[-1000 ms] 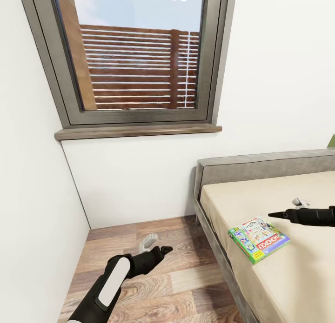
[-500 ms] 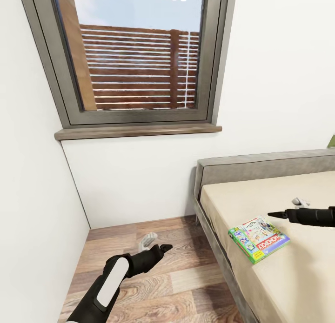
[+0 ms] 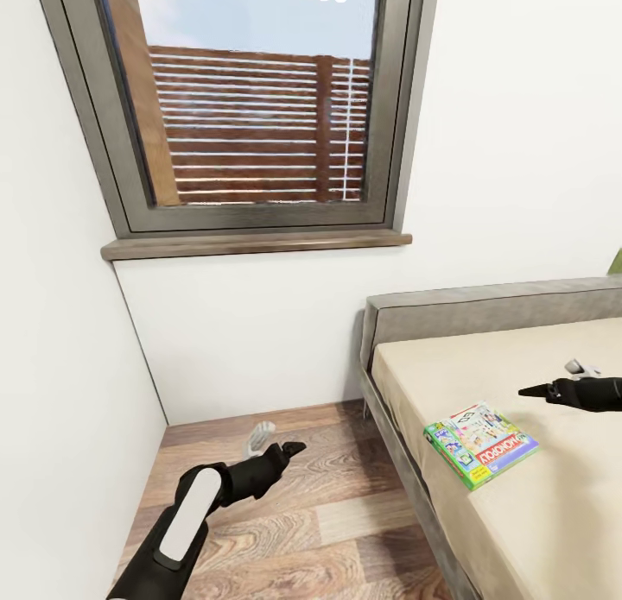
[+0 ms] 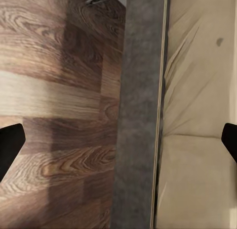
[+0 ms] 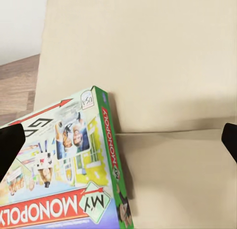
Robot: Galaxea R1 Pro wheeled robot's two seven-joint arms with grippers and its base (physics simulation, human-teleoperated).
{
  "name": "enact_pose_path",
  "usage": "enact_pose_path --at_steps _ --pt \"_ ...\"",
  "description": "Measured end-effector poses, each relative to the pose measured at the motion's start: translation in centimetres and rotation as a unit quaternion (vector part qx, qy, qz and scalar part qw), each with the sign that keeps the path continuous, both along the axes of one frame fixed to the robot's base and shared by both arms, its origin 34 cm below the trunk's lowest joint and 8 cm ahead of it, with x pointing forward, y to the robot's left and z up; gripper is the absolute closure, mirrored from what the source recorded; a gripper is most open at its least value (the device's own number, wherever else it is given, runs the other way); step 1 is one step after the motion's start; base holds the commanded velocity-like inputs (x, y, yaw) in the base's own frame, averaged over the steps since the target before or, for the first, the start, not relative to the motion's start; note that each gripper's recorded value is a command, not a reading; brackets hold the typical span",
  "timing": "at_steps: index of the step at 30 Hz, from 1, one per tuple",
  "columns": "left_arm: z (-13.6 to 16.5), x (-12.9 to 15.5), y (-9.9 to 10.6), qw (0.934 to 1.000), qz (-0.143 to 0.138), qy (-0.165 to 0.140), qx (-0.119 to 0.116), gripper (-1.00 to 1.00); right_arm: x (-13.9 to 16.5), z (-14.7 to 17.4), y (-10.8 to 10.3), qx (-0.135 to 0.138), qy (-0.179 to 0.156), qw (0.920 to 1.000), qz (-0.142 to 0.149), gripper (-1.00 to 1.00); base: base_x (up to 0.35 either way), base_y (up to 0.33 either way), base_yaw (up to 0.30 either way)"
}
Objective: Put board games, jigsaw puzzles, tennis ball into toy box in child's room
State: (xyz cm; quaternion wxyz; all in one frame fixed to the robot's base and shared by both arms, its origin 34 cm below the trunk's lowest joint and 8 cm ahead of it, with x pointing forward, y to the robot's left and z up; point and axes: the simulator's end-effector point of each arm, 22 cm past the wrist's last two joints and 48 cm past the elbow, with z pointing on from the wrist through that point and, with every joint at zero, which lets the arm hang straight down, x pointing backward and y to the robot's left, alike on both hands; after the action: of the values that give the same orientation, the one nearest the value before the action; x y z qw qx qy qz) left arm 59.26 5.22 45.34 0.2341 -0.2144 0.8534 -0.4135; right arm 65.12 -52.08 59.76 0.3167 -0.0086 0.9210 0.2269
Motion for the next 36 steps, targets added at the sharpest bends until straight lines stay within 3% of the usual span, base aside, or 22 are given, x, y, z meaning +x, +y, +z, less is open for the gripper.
enact_pose_path --at_steps 8,14,24,36 --pt "0.0 -0.1 -0.3 1.0 -0.002 0.0 -0.001 -1.0 -0.2 0.2 0.0 0.005 -0.001 1.0 0.003 -1.0 0.0 0.0 0.0" --pt "0.0 -0.1 -0.3 1.0 -0.001 0.002 -0.003 -1.0 -0.1 2.2 -0.1 -0.001 -0.024 0.9994 0.023 -1.0 0.0 0.0 -0.087" --pt "-2.0 -1.6 -0.1 0.9998 0.012 0.012 0.004 -1.0 0.0 2.7 -0.2 -0.005 -0.032 0.9991 0.029 -1.0 0.0 0.098 -0.02" --pt "-1.7 -1.6 -0.5 0.9999 0.009 0.007 -0.004 -1.0 0.0 3.0 -0.2 -0.008 -0.035 0.9989 0.03 -1.0 0.0 0.1 -0.239"
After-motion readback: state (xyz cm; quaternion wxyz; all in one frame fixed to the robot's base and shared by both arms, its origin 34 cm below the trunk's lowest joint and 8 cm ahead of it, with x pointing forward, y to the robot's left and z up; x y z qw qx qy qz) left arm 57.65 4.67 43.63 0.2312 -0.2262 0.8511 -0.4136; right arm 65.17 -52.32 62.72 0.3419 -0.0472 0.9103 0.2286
